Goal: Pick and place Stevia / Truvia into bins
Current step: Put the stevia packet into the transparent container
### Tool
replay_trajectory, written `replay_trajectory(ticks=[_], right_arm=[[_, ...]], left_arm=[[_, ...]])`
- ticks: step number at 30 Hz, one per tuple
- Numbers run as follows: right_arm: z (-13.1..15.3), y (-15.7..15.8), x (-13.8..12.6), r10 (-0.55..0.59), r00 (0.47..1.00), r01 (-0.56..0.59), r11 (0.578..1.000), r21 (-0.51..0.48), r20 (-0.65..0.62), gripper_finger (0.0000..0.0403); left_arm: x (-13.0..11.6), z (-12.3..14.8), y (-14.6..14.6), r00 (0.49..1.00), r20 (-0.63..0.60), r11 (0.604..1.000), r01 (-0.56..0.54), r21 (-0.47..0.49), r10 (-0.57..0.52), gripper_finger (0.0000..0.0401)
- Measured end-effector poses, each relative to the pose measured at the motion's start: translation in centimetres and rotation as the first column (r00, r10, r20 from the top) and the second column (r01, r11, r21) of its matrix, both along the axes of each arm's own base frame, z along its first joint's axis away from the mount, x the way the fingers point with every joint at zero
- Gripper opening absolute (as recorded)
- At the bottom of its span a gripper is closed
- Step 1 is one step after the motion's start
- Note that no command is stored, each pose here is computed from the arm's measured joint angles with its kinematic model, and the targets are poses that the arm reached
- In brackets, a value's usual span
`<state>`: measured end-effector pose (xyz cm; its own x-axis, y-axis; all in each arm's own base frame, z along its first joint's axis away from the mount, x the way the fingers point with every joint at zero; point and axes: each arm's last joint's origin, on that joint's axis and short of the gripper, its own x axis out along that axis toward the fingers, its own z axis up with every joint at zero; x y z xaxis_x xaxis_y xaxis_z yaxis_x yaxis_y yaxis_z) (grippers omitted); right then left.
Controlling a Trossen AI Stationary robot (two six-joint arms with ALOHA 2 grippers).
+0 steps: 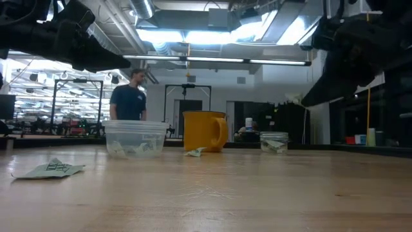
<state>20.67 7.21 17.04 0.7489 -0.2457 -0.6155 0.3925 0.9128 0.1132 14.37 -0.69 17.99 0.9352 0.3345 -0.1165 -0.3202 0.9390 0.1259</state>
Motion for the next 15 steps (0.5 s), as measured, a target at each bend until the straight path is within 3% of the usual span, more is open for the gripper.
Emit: replay_trajectory(ticks=[15], right_arm=[[1.5, -5.1, 0.5, -0.072, 0.995, 0.082, 0.983, -0.163, 0.069, 0.0008]], left_arm=[[0.0, 0.0, 0.0, 1.0, 0.011, 1.0, -0.003, -0.025, 0.003, 0.0006]])
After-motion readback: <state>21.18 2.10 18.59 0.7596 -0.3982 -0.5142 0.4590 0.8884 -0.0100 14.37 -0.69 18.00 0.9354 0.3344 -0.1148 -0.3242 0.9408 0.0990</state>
